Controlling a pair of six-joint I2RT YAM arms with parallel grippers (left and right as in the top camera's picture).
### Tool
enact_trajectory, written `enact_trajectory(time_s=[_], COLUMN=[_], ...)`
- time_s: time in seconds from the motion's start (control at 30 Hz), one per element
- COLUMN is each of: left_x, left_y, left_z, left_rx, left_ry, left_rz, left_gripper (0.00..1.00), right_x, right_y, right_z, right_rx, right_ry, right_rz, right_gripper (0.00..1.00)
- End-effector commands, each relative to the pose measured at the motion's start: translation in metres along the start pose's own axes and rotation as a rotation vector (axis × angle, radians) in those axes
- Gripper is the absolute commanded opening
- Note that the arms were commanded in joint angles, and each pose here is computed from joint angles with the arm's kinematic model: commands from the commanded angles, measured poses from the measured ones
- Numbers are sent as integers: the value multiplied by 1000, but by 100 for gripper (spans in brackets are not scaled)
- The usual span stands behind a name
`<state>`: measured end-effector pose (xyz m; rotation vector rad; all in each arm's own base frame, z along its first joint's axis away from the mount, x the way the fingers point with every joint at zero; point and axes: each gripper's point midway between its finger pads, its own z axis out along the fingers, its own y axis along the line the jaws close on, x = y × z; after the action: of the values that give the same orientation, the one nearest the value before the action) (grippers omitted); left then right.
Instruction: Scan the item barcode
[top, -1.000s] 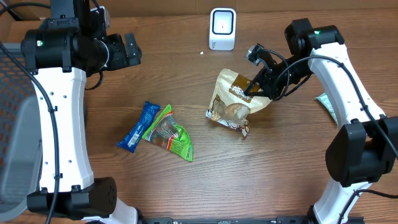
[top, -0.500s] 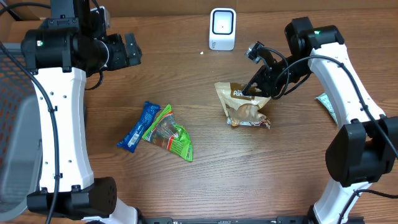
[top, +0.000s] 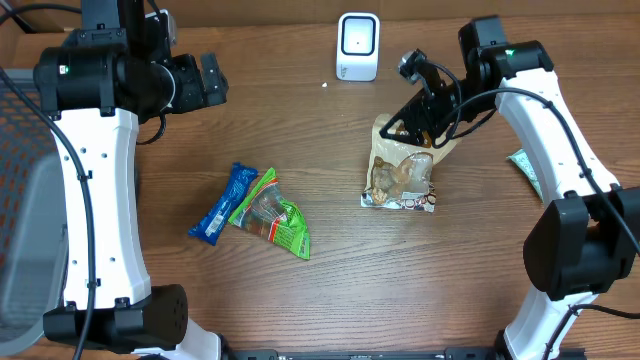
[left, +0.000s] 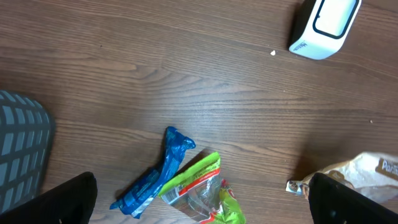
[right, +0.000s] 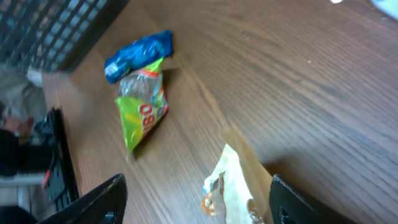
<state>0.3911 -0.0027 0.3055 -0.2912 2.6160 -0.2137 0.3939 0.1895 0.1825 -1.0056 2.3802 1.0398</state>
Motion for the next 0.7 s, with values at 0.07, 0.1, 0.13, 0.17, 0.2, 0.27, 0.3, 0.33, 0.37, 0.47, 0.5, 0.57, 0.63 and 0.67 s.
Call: enact_trajectory(time_s=[0.07,0.1,0.13,0.17,0.2,0.27,0.3,0.33,0.37,0.47,0.5,0.57,0.63,0.67], left_x=[-3,-3,-3,-3,-3,-3,-3,-3,-3,-3,-3,-3,-3,-3], left_y=[-2,-2,-2,-2,-2,-2,-2,-2,-2,-2,-2,-2,-2,-2], left_z=[-3,-3,-3,-3,-3,-3,-3,-3,-3,-3,-3,-3,-3,-3], left_rx=[6,6,6,6,6,6,6,6,6,6,6,6,6,6], left_ry=[-11,-11,-11,-11,-11,-11,-11,-12,-11,-11,-11,-11,-12,-12], left_rz=[-4,-4,-4,-4,-4,-4,-4,-4,-4,-4,-4,-4,-4,-4], left_gripper=[100,100,100,100,100,100,100,100,100,100,100,100,100,100], right_x=[-32,-36,-42,-46,-50,-58,-63,-70,-74,-88,-90,-83,-74,-66], right_y=[-29,-36,-43,-49,-52,-59,-61,-60,-60,-54,-52,-49,-45,-42], right_z=[-27,-30,-36,-41,-45,-56,-62,-70,-75,-86,-84,-72,-62,-56], right_rx=[245,287,336,377,404,471,500,524,537,597,627,686,722,738], right_ry=[-85,-98,-114,-128,-139,-164,-177,-194,-208,-236,-229,-187,-156,-134], right_rz=[125,138,152,157,155,171,168,165,171,170,175,215,294,348], right_gripper=[83,84,85,86,87,89,90,91,91,93,94,94,94,94])
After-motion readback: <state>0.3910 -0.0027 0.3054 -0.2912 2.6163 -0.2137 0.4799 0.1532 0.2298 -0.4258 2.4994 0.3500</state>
